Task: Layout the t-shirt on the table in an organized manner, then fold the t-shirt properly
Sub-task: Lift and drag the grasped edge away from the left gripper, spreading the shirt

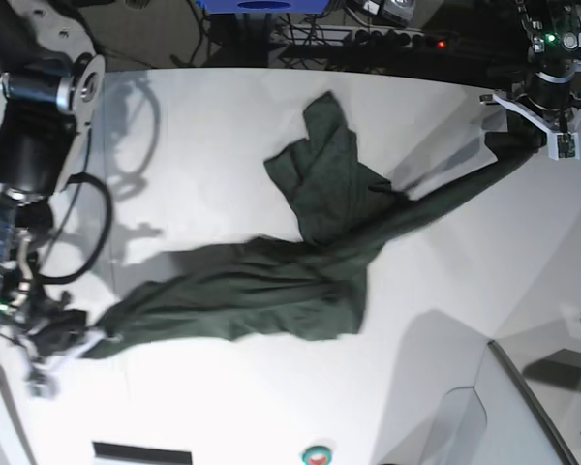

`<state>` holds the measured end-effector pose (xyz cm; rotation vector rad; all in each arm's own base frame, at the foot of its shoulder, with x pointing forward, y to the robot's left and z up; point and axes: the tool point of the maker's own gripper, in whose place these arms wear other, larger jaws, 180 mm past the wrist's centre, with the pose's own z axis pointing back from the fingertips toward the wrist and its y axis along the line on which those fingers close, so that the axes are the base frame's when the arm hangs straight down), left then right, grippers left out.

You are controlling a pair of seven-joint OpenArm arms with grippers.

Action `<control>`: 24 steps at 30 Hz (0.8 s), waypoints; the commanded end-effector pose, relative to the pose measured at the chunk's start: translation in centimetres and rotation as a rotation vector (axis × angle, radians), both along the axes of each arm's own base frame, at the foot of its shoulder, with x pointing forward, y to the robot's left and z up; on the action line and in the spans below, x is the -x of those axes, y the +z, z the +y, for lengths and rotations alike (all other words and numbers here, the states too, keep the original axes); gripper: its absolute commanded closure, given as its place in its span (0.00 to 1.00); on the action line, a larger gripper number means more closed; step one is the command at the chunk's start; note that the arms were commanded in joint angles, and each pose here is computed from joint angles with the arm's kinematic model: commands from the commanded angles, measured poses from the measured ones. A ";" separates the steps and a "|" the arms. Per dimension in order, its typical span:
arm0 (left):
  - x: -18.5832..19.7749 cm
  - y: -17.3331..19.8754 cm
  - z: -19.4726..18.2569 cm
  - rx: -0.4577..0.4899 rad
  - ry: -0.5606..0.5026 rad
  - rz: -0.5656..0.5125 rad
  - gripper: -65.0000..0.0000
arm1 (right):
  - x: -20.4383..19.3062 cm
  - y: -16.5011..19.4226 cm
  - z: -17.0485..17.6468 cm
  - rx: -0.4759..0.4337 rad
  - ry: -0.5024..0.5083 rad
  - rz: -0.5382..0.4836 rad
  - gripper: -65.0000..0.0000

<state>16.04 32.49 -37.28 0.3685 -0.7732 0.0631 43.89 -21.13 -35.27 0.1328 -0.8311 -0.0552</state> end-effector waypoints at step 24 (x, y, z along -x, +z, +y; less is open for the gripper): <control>-0.6 1.1 0.3 -0.025 -0.008 -0.031 1.00 | 8.3 -0.6 24.5 0.229 0.788 -0.018 0.30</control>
